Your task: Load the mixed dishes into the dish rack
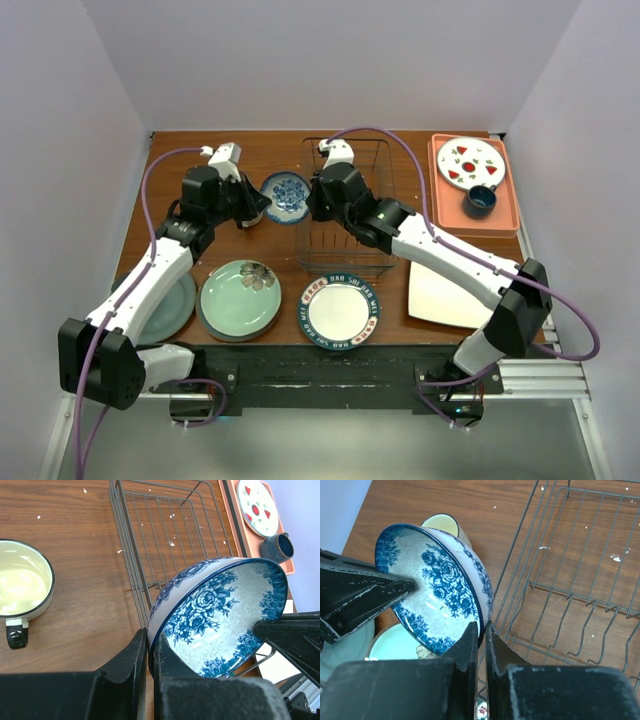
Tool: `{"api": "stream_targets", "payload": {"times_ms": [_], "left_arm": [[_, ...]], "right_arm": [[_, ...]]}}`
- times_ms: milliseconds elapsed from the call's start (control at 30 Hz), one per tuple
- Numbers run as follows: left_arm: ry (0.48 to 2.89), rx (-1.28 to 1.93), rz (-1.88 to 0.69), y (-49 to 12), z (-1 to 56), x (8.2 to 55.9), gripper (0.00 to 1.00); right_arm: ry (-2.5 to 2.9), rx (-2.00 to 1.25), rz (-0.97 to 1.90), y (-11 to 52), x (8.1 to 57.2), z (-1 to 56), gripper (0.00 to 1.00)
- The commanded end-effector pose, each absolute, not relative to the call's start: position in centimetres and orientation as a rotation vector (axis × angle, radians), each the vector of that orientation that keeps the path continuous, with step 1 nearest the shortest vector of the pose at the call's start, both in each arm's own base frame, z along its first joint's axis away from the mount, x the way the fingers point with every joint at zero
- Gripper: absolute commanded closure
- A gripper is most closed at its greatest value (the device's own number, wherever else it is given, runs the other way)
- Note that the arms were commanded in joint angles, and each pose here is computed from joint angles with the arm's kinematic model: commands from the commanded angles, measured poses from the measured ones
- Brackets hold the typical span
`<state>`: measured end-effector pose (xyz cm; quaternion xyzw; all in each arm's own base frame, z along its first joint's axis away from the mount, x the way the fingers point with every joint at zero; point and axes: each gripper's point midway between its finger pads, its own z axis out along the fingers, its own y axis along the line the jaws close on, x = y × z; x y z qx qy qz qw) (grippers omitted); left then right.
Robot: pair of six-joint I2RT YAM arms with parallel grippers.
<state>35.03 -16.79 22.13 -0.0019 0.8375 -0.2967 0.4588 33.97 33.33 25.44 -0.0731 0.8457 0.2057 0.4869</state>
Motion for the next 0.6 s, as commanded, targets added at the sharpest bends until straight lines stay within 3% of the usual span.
{"api": "stream_targets", "payload": {"times_ms": [0, 67, 100, 233, 300, 467, 500, 567], "left_arm": [[1.935, 0.163, -0.864, -19.0, 26.1, 33.4, 0.91], [1.932, 0.164, -0.871, -19.1, 26.2, 33.4, 0.91], [1.934, 0.168, -0.876, -19.2, 26.2, 33.4, 1.00], [1.921, 0.142, -0.915, -19.6, 26.7, 33.4, 1.00], [1.901, 0.132, -0.941, -19.8, 27.4, 33.3, 1.00], [1.863, 0.087, -0.982, -19.9, 28.8, 33.2, 1.00], [1.862, 0.083, -0.986, -19.9, 28.8, 33.2, 1.00], [1.865, 0.071, -0.988, -19.9, 28.8, 33.3, 1.00]], "right_arm": [[1.931, -0.056, 0.460, 32.2, 36.1, 29.5, 1.00], [1.916, -0.029, 0.450, 32.0, 36.5, 29.8, 1.00], [1.908, -0.024, 0.453, 32.0, 36.6, 30.0, 1.00], [1.892, -0.018, 0.472, 32.3, 36.7, 29.8, 1.00], [1.892, -0.014, 0.469, 32.5, 37.0, 29.5, 0.81], [1.898, 0.016, 0.429, 32.2, 37.5, 28.8, 0.69], [1.899, 0.020, 0.416, 32.1, 37.7, 28.6, 0.69], [1.899, 0.037, 0.406, 31.9, 37.8, 28.5, 0.85]]}}
